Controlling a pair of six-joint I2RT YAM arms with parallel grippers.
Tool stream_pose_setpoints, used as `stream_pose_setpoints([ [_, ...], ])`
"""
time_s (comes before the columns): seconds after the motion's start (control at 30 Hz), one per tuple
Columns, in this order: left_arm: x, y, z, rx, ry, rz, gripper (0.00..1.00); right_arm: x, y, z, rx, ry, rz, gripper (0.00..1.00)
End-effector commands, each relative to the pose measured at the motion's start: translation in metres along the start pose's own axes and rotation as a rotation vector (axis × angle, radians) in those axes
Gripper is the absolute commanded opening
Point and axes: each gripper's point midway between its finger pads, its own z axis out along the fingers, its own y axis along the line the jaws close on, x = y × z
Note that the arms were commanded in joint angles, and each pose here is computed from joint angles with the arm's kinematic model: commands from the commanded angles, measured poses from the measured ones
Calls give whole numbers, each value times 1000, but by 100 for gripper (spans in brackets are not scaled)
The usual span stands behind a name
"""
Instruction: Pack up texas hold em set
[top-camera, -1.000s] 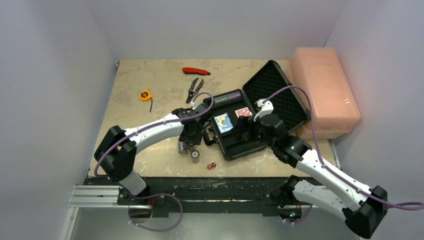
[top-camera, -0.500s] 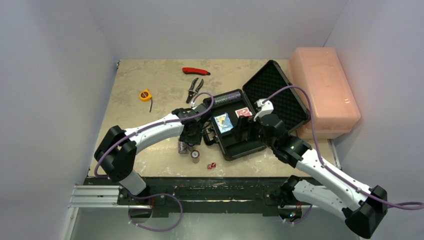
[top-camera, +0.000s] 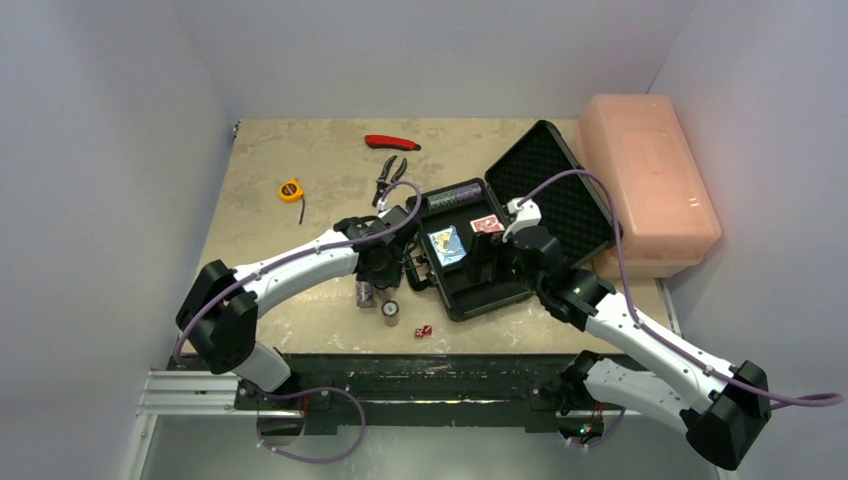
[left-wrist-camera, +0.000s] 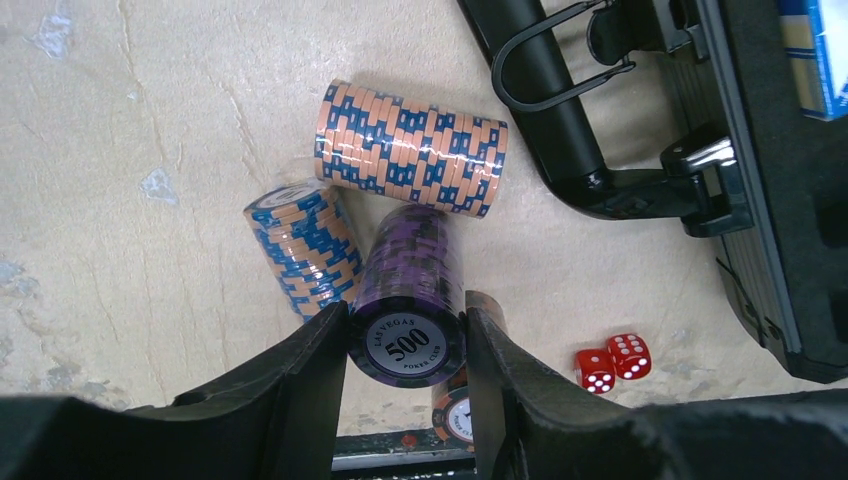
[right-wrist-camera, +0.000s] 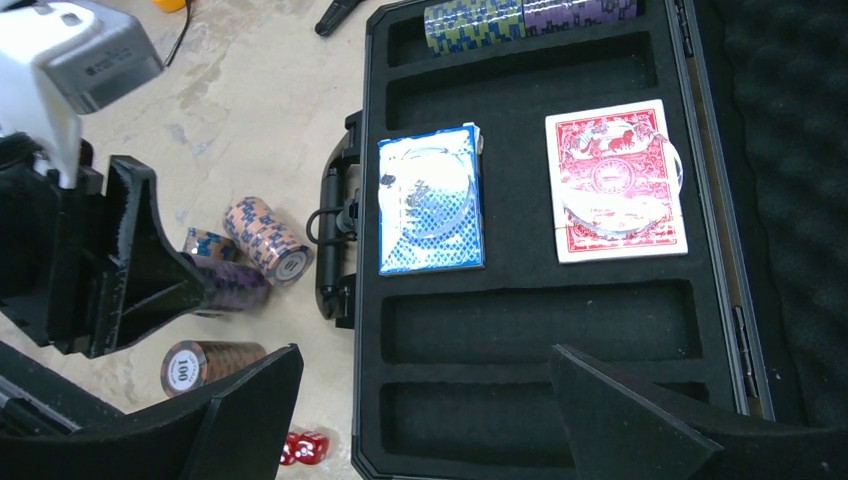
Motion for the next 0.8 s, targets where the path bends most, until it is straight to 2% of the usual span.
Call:
stream_pose_setpoints([
  [0.0,-20,-6,-20,57,-100,-7,0,-12,4,3,-10,-47,-18,99],
  [0.77,-37,-24,-51,174,-126,49,0,-15,12,16,-59,-80,-85,99],
])
